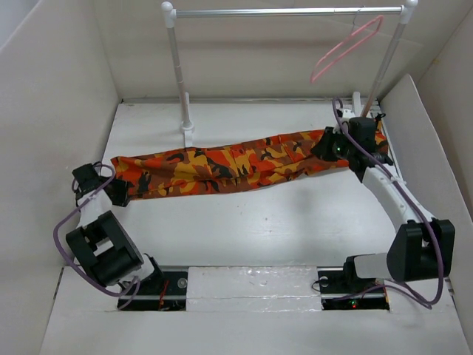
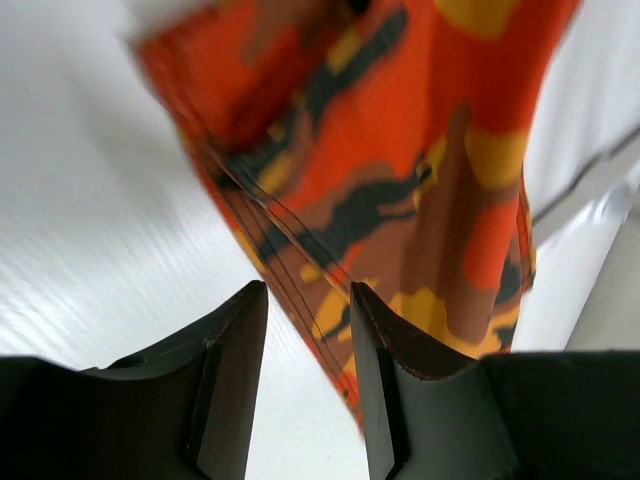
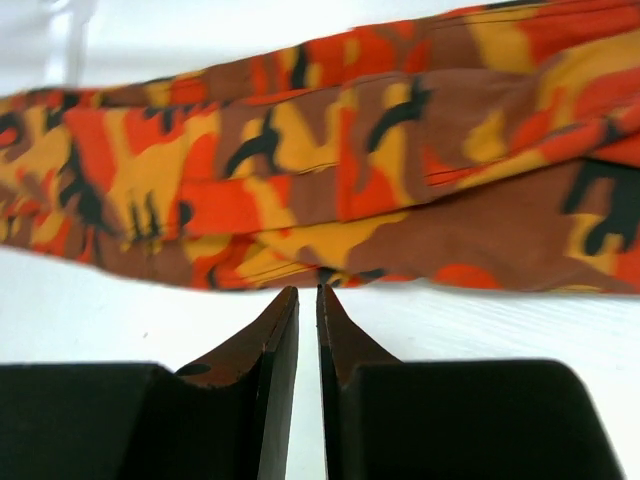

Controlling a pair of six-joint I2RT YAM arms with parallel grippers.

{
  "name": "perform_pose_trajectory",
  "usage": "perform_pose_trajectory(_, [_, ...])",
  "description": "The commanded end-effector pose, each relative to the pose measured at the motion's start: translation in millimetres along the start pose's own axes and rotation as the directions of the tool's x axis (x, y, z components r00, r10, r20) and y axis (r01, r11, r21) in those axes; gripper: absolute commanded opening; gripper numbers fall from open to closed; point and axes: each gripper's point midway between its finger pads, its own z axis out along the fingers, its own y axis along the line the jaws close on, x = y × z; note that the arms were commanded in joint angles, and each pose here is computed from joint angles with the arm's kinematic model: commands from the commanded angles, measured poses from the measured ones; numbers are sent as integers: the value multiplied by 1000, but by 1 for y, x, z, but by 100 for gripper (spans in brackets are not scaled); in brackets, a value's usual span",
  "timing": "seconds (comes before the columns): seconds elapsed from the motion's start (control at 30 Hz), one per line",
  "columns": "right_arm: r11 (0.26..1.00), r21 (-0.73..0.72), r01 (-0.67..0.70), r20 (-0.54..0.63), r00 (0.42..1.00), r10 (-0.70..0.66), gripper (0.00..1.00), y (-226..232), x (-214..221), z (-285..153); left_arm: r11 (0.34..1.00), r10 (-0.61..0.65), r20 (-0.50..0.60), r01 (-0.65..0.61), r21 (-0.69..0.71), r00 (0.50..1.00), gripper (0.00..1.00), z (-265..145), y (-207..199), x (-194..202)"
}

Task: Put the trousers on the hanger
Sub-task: Fold the trousers at the center of the board.

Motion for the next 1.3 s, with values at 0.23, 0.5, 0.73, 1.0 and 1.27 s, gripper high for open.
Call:
perform_pose_trajectory(0.23, [984,-131,120,-12,992,-122,19,28,17,-8,998,-42,93,46,-45,995,35,19,13,-38])
perform_pose_trajectory(0.5, [973,-175,153,-62,984,-166,19,42,40,-3,999,-45,81,46,-12,996,34,34,9,-40])
perform_pose_trajectory(0.73, [968,-190,162,-116,976,-186,19,48,66,3,999,-52,84,51,14,995,26,38,4,-43])
perform_pose_trajectory(1.0, [966,-196,169,-130,972,-197,19,50,72,0,998,-60,87,59,12,994,7,41,4,-45])
perform_pose_trajectory(1.27, [968,-173,183,-147,967,-209,20,43,74,-16,992,-3,186,-21,126,983,0,-15,-37,-60])
